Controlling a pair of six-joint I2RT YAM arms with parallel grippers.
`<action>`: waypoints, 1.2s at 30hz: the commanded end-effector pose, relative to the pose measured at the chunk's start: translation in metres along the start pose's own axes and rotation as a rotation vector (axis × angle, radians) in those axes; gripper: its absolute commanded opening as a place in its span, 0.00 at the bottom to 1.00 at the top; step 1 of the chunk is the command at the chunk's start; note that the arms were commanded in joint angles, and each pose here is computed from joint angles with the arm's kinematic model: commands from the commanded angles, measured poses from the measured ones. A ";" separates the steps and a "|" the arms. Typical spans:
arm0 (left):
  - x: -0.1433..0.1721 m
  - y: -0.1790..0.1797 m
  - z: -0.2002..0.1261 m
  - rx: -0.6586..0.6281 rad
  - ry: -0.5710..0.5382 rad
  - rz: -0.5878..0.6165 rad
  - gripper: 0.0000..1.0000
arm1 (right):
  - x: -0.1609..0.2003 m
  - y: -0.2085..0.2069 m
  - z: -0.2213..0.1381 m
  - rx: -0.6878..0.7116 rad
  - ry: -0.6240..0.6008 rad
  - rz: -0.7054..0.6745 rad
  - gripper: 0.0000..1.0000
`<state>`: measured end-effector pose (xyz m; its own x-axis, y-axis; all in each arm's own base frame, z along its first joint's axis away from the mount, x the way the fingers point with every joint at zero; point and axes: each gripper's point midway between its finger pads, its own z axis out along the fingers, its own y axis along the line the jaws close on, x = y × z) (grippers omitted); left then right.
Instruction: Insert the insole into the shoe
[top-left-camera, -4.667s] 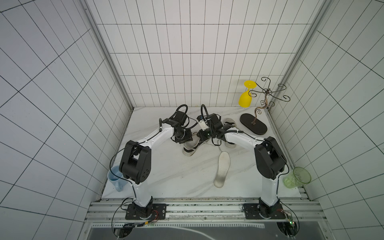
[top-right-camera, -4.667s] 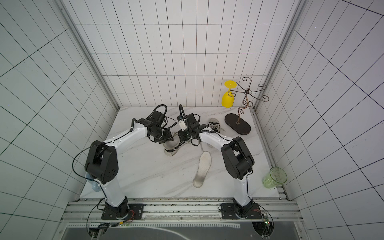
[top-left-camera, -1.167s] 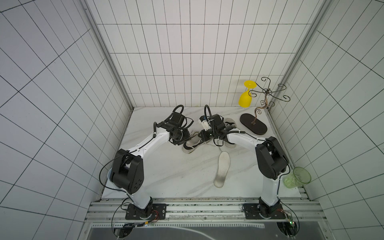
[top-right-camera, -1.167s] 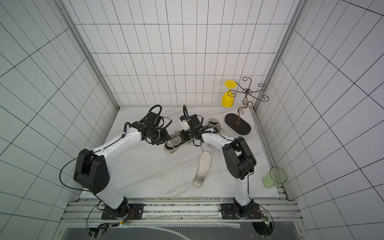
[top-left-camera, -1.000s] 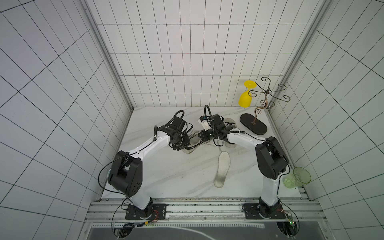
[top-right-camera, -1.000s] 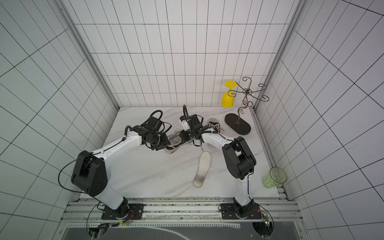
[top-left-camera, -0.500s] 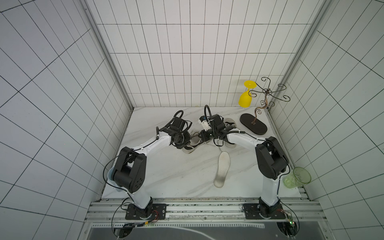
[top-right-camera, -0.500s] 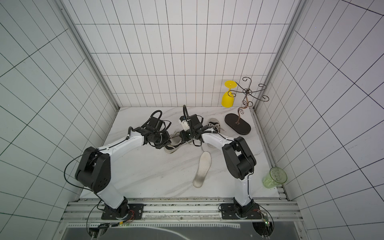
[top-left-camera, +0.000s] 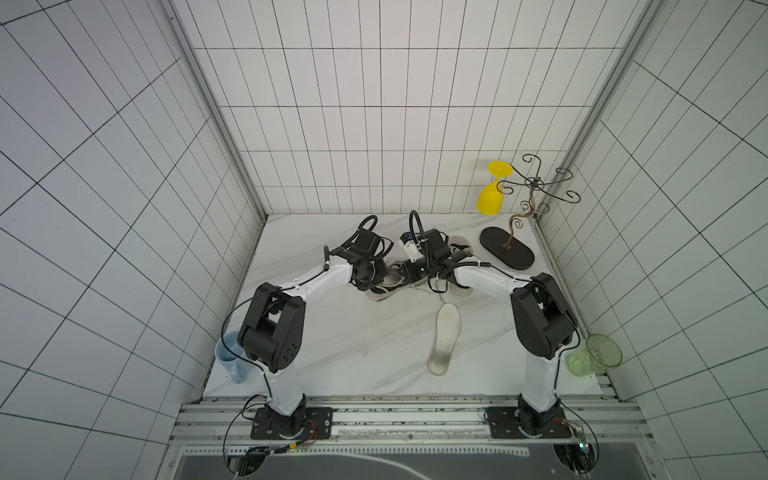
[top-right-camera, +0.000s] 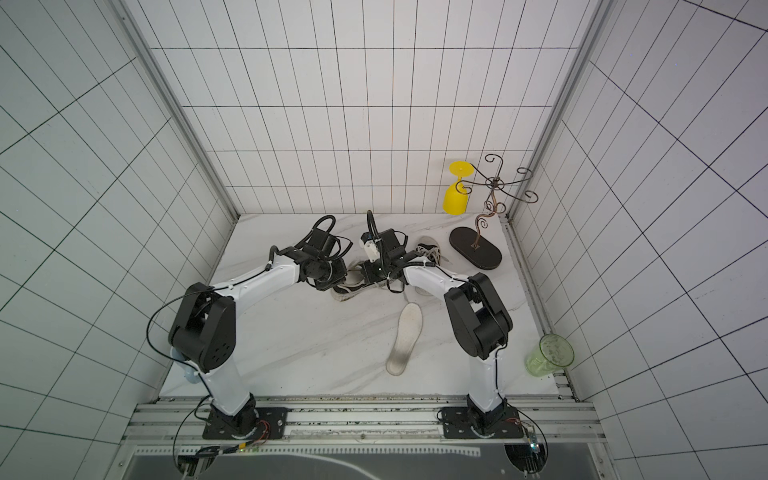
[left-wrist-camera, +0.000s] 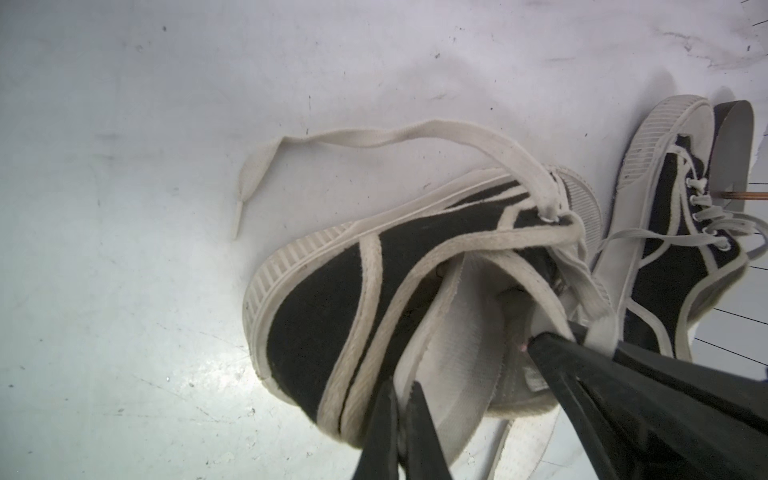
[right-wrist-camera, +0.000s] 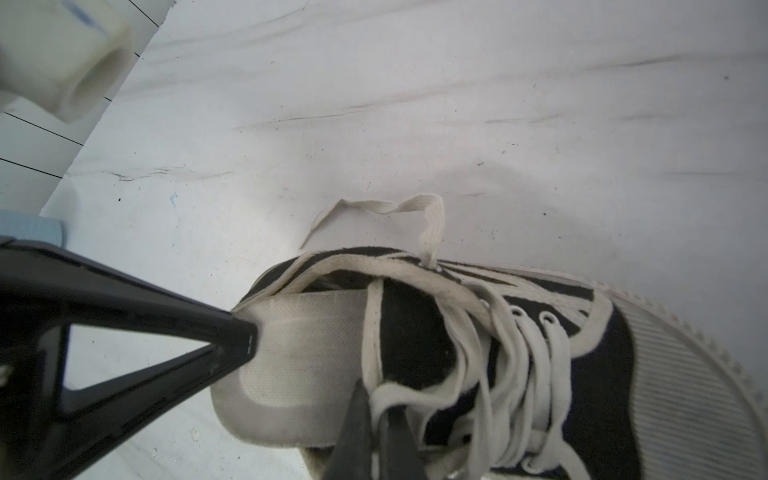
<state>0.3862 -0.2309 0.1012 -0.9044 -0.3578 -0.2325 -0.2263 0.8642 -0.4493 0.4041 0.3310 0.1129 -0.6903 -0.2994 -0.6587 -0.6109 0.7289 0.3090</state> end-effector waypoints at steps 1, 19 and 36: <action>-0.015 -0.009 0.008 -0.023 -0.075 0.071 0.02 | -0.004 0.023 -0.004 -0.087 -0.006 -0.027 0.00; -0.026 0.020 0.005 -0.353 -0.066 0.300 0.32 | -0.007 0.021 0.001 -0.072 -0.008 -0.028 0.00; -0.023 0.034 -0.002 -0.430 -0.058 0.333 0.43 | -0.011 0.023 0.002 -0.082 -0.013 -0.030 0.00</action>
<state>0.4012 -0.1957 0.0972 -0.9325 -0.0493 -0.3579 -0.0654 0.9973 0.0329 0.3982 0.3360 0.1137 -0.6986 -0.3008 -0.6493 -0.6194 0.7085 0.3382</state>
